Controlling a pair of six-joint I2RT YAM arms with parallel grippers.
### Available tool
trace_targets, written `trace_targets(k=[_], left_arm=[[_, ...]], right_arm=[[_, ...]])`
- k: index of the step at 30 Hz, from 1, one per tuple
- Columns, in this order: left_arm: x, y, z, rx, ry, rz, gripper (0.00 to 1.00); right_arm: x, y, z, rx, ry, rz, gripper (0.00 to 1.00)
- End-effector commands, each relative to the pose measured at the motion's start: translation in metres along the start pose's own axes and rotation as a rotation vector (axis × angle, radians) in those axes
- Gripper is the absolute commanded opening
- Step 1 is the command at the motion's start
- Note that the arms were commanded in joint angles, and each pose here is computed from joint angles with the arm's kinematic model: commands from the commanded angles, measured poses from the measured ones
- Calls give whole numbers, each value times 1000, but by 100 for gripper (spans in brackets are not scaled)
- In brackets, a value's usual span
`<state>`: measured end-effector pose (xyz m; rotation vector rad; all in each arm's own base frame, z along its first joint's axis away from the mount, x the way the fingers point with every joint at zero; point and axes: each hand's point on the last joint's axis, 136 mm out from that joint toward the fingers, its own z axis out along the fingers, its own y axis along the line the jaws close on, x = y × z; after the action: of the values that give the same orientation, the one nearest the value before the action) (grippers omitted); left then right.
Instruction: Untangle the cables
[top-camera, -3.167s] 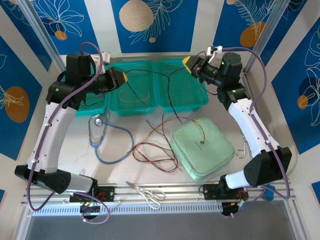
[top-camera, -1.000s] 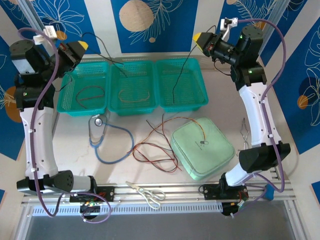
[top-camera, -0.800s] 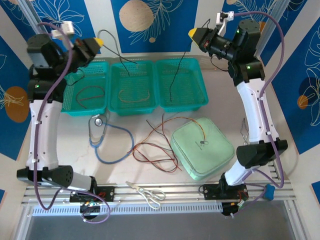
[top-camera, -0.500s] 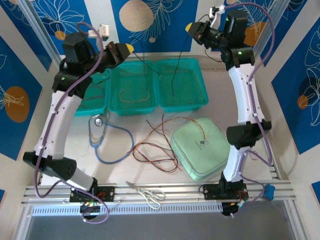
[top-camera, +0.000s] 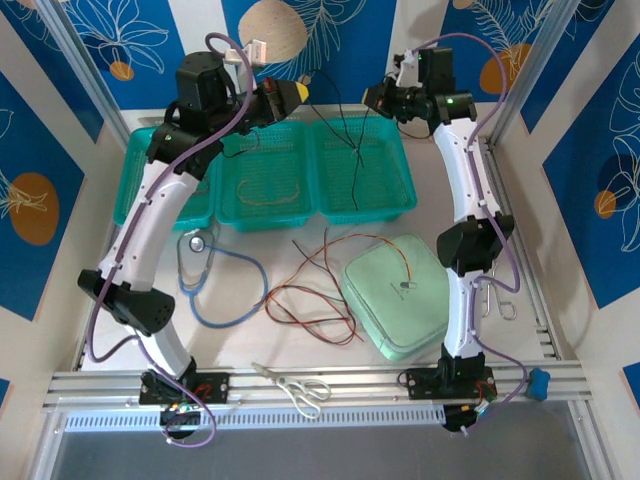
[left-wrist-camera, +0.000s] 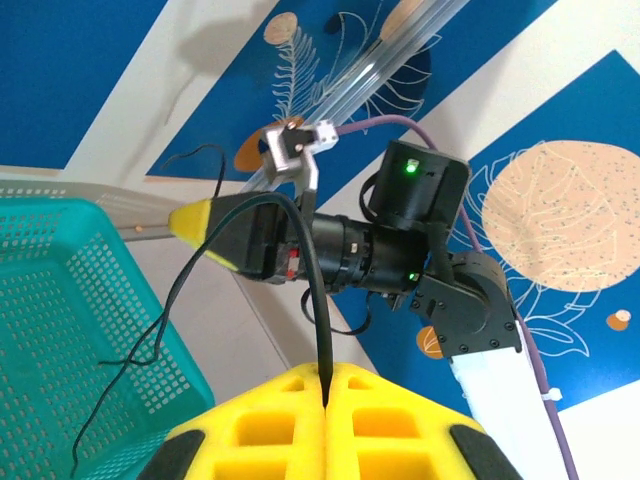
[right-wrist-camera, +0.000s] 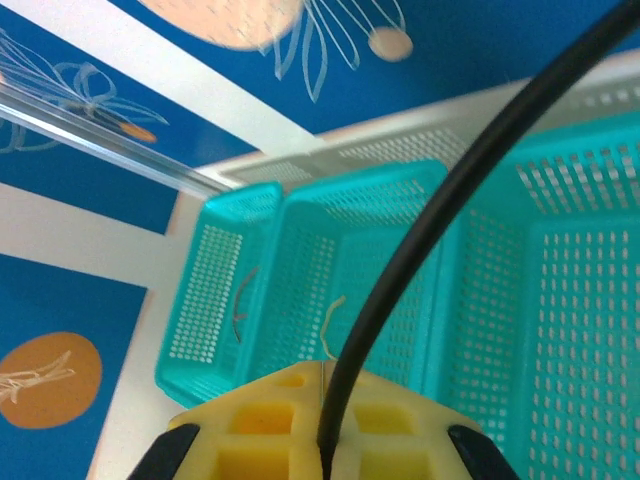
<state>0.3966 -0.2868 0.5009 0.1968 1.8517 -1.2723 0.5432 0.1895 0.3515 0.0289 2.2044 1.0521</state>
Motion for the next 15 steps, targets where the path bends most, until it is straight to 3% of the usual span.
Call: trace_targets(k=[1, 15], left_arm=[[-5, -8, 4, 19, -17, 30, 0], [3, -4, 9, 11, 11, 32, 0]], right_arm=[[17, 1, 4, -32, 70, -14, 0], [84, -55, 61, -17, 261, 152, 0]])
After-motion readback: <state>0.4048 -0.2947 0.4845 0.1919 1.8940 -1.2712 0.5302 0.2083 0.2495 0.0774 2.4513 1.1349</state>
